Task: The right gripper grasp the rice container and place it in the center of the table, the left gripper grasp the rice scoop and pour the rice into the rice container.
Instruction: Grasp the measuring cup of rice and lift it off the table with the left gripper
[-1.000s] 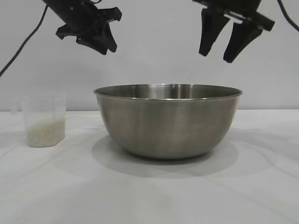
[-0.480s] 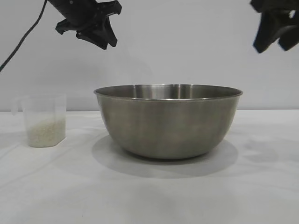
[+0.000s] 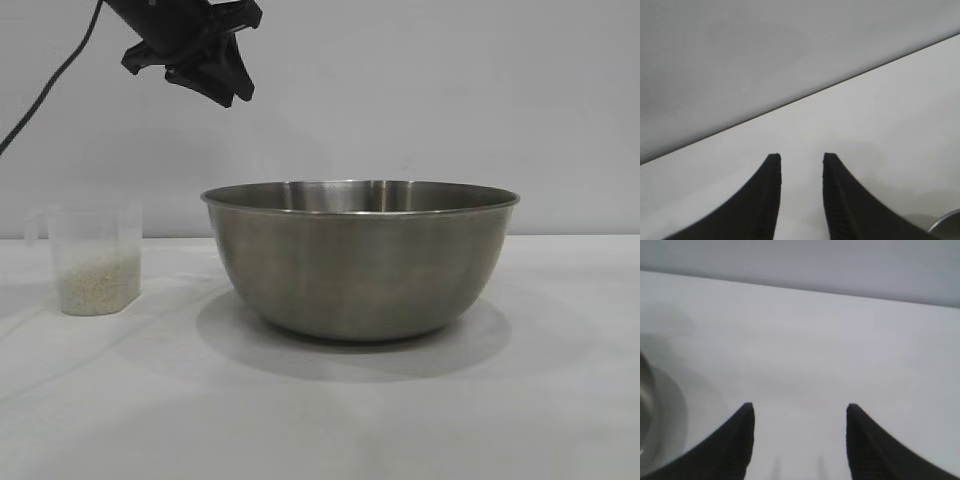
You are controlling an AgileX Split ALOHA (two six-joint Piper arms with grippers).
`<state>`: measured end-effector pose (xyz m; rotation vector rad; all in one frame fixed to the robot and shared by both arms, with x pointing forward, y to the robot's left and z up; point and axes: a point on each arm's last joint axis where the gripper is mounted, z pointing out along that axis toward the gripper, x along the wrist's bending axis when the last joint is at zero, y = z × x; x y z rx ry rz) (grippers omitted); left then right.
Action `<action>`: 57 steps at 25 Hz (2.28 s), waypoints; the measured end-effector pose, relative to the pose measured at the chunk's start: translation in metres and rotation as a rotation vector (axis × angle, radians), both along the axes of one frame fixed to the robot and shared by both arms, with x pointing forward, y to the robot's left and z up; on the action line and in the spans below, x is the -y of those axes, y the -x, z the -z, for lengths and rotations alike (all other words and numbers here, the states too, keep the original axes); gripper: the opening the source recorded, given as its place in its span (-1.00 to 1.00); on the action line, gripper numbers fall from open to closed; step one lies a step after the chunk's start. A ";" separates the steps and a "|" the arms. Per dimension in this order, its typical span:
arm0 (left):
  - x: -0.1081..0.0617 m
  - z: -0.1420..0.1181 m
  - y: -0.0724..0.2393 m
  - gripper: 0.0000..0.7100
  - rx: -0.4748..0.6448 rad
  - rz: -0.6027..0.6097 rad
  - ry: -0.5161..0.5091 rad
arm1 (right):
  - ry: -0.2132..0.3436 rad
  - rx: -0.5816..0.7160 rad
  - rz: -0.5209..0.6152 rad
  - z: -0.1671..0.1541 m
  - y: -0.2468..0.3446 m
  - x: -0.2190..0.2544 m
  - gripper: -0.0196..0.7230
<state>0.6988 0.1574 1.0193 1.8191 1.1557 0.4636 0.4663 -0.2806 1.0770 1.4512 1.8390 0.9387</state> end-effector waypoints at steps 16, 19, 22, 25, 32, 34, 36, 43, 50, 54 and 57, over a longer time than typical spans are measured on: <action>-0.001 -0.005 0.002 -0.54 0.015 0.009 -0.021 | -0.099 -0.131 -0.061 0.013 0.146 -0.006 -0.17; -0.001 -0.005 0.002 -0.54 0.012 0.012 -0.020 | -0.059 -0.135 -0.065 0.014 0.169 -0.004 -0.17; -0.001 -0.005 0.002 -0.54 0.013 0.012 -0.022 | -0.043 -0.109 -0.055 0.015 0.191 -0.003 -0.17; -0.001 -0.005 0.002 -0.54 0.013 0.012 -0.022 | -0.015 -0.091 -0.037 0.017 0.204 -0.002 -0.17; -0.001 -0.005 0.002 -0.54 0.010 0.015 -0.022 | 0.031 -0.027 -0.002 0.025 0.222 0.001 -0.17; -0.001 -0.005 0.002 -0.54 0.010 0.015 -0.022 | 0.032 -0.021 0.006 0.030 0.224 0.001 -0.17; -0.001 -0.005 0.002 -0.54 0.009 0.016 -0.021 | 0.033 -0.011 0.005 0.030 0.226 0.001 -0.17; -0.001 -0.007 0.004 -0.54 0.008 0.021 -0.034 | 0.033 -0.006 0.005 0.030 0.227 0.001 -0.17; -0.003 -0.027 0.015 -0.54 0.022 0.076 -0.082 | 0.033 -0.006 0.006 0.030 0.227 0.001 -0.17; -0.006 -0.043 0.025 -0.54 0.039 0.111 -0.141 | 0.033 -0.006 0.006 0.030 0.227 0.001 -0.17; -0.008 -0.052 0.029 -0.54 0.020 0.079 -0.109 | 0.033 -0.006 0.006 0.030 0.227 0.001 -0.28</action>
